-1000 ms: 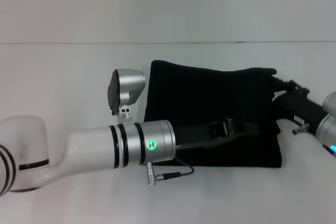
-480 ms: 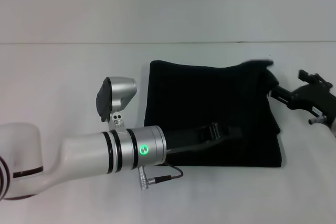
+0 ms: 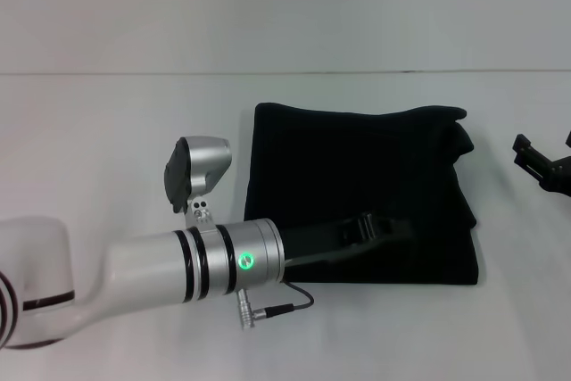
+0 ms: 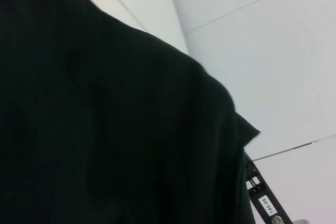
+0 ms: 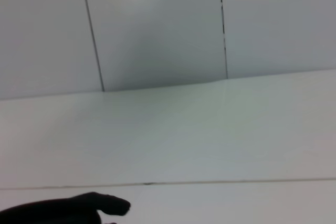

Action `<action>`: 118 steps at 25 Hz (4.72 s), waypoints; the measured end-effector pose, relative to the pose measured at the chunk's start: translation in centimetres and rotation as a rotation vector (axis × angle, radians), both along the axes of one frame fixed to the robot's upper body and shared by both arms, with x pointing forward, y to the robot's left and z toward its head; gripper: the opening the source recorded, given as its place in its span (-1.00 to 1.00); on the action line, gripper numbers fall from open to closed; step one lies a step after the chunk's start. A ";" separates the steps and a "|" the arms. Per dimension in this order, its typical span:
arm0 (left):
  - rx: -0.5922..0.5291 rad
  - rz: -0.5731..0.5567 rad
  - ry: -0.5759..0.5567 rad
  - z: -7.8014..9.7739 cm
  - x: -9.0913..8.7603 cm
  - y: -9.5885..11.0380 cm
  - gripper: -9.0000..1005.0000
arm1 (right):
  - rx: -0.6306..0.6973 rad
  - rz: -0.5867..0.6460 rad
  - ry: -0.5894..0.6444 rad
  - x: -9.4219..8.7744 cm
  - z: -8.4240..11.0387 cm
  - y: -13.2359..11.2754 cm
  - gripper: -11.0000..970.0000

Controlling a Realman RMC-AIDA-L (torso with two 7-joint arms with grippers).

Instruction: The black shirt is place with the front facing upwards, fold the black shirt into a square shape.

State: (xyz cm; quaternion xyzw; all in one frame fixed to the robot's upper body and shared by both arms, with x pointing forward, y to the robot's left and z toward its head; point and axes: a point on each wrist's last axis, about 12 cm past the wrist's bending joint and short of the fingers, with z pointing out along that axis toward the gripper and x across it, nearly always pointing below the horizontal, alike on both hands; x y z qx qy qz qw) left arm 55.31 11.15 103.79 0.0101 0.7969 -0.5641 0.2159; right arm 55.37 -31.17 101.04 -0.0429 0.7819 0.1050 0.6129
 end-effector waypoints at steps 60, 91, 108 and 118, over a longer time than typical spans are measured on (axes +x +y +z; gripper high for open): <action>-0.002 0.281 -0.377 0.2 -2.3 13.6 0.89 | 0.041 0.369 -0.088 -4.8 -0.3 2.9 0.89; 0.297 0.322 0.002 1.7 6.7 8.6 0.77 | -0.008 0.717 0.003 -13.7 -3.1 3.8 0.89; 0.337 0.233 -0.038 1.8 6.5 6.5 0.70 | -0.002 0.715 -0.012 -13.3 -2.8 3.9 0.89; 0.347 0.232 -0.055 1.7 6.4 6.1 0.29 | 0.006 0.715 -0.023 -13.3 -2.6 3.9 0.89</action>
